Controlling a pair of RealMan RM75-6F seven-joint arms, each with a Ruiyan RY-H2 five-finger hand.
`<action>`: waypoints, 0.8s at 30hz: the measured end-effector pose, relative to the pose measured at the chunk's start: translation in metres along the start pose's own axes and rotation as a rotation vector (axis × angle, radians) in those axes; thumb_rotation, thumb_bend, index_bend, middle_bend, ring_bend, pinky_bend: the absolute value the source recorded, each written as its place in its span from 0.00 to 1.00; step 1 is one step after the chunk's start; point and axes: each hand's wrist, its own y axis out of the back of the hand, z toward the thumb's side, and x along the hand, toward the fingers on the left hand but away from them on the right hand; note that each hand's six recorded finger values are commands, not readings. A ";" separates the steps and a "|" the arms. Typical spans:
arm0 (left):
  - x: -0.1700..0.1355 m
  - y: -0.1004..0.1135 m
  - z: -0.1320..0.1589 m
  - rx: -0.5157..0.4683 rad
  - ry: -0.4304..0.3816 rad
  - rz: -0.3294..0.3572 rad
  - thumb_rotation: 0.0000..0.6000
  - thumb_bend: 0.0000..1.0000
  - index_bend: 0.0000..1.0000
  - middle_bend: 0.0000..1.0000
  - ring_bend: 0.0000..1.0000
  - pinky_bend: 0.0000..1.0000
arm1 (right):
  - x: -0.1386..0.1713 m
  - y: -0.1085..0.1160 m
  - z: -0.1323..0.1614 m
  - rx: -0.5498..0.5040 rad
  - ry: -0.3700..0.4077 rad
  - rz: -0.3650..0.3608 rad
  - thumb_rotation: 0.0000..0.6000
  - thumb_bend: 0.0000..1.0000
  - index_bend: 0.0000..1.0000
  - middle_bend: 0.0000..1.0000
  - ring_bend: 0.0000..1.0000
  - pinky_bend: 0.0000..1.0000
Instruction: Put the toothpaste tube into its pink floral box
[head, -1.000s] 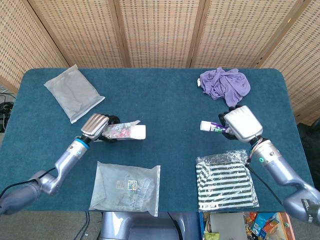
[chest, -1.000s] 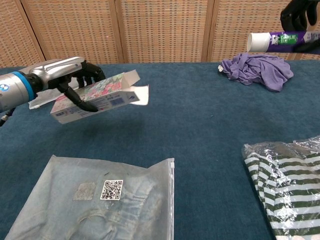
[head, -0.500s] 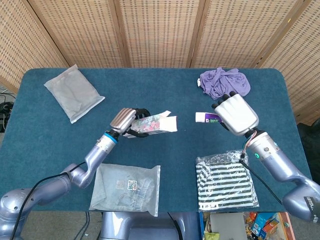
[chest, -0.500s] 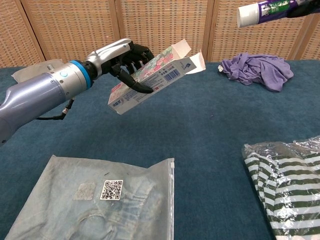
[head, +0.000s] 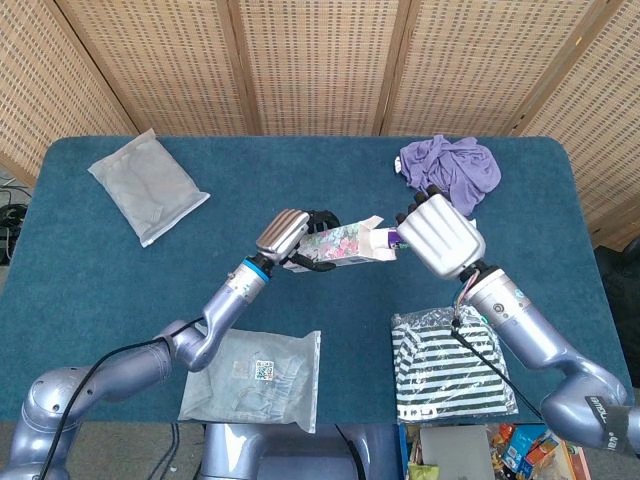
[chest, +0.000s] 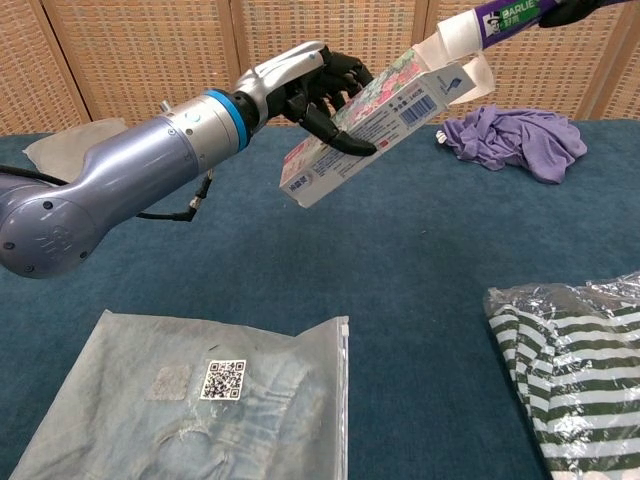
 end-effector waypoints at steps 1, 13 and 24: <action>0.001 0.000 0.003 -0.013 -0.004 0.002 1.00 0.15 0.58 0.54 0.48 0.49 | -0.001 0.002 0.000 0.007 -0.001 -0.001 1.00 0.70 0.65 0.65 0.51 0.51; 0.006 0.003 0.021 -0.045 -0.030 0.010 1.00 0.15 0.58 0.54 0.48 0.49 | -0.005 0.024 0.006 0.133 0.010 -0.020 1.00 0.70 0.65 0.65 0.51 0.51; 0.007 0.003 0.026 -0.048 -0.032 0.005 1.00 0.15 0.59 0.54 0.48 0.49 | -0.005 0.025 0.015 0.336 0.036 -0.022 1.00 0.71 0.65 0.65 0.52 0.51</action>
